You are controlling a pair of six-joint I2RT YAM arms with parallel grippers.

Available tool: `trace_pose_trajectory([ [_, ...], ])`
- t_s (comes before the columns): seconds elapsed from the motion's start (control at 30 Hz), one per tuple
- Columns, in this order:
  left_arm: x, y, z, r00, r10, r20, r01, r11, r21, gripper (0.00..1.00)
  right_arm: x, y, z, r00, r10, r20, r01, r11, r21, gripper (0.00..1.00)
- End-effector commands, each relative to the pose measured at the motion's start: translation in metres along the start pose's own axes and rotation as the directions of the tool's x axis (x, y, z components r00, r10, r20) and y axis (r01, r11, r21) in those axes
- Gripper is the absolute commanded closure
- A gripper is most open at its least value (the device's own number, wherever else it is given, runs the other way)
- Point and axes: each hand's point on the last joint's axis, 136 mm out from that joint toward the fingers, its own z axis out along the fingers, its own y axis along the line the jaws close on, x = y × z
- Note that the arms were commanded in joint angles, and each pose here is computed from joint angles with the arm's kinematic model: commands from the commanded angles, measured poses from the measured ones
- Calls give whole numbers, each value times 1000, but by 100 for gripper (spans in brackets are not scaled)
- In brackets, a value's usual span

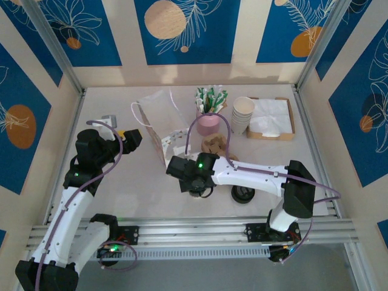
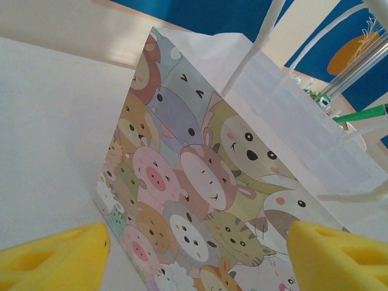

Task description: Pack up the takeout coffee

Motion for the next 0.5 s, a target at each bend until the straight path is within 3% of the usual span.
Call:
trace_pose_trajectory([
  [0.0,4,1,1,1000,10,-8,-10,1000,-3,23,-7,-2,-19,1000,2,29,-1,1000,-30,20],
  [0.27,4,1,2,1000,8,-12,-8,1000,0,23,-9,7,-25,999,-4,36,7,996,-89,18],
  [0.47,4,1,2,1000,8,-11,-8,1000,1,23,-11,0,-22,999,0,39,2,998,-58,19],
])
